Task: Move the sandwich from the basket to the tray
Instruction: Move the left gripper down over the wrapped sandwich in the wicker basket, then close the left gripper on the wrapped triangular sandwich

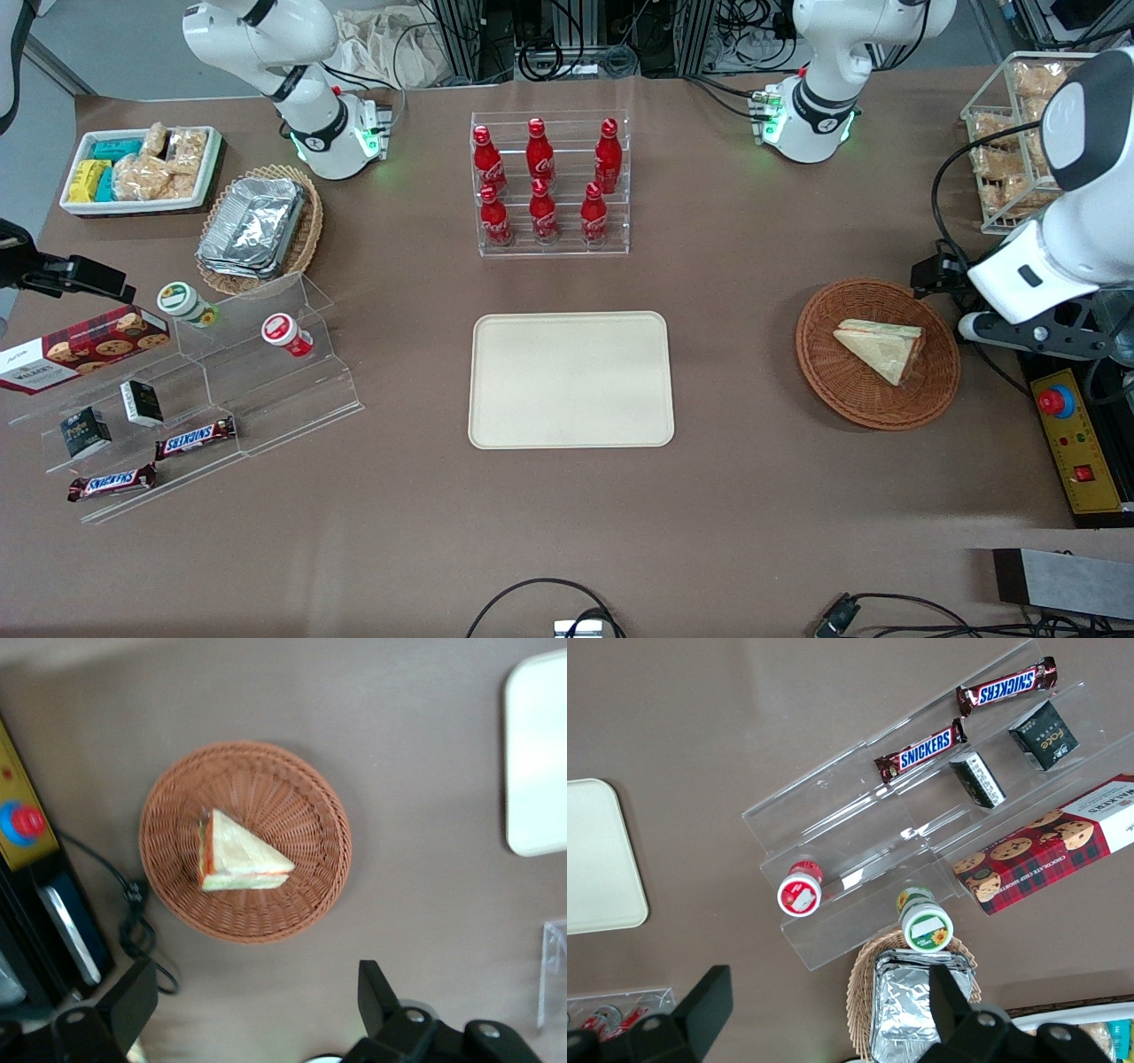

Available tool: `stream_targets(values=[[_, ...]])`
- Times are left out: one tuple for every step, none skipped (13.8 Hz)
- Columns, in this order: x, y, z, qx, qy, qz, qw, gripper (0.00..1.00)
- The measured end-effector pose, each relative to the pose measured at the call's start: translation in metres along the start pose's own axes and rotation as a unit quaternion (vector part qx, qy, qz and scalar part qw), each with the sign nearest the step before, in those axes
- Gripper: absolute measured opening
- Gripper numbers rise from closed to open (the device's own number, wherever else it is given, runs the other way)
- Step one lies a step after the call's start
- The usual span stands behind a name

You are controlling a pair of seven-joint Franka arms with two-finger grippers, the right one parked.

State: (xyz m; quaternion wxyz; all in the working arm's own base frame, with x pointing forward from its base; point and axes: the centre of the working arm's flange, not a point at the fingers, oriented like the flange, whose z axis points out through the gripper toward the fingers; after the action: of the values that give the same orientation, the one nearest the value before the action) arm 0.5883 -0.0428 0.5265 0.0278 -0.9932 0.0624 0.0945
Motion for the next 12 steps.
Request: stream_targets(values=[[0.005, 0.001, 0.017, -0.001, 0.001, -0.044, 0.999, 1.0], [0.009, 0.002, 0.036, -0.001, 0.009, -0.084, 0.9964, 1.0], [0.012, 0.001, 0.056, -0.003, 0.019, -0.117, 0.993, 1.0], [0.013, -0.003, 0.076, -0.005, 0.031, -0.14, 0.9896, 1.0], [0.011, -0.011, 0.098, -0.008, 0.042, -0.158, 0.9866, 1.0], [0.007, -0.021, 0.12, -0.011, 0.049, -0.172, 0.9839, 1.0], [0.004, -0.032, 0.142, -0.014, 0.056, -0.186, 0.9808, 1.0], [-0.001, -0.045, 0.164, -0.017, 0.062, -0.205, 0.9766, 1.0], [-0.007, -0.061, 0.185, -0.02, 0.065, -0.221, 0.9728, 1.0], [-0.013, -0.075, 0.203, -0.022, 0.066, -0.235, 0.9695, 1.0], [-0.017, -0.083, 0.217, -0.024, 0.065, -0.243, 0.9675, 1.0], [-0.018, -0.085, 0.228, -0.025, 0.06, -0.247, 0.9669, 1.0]])
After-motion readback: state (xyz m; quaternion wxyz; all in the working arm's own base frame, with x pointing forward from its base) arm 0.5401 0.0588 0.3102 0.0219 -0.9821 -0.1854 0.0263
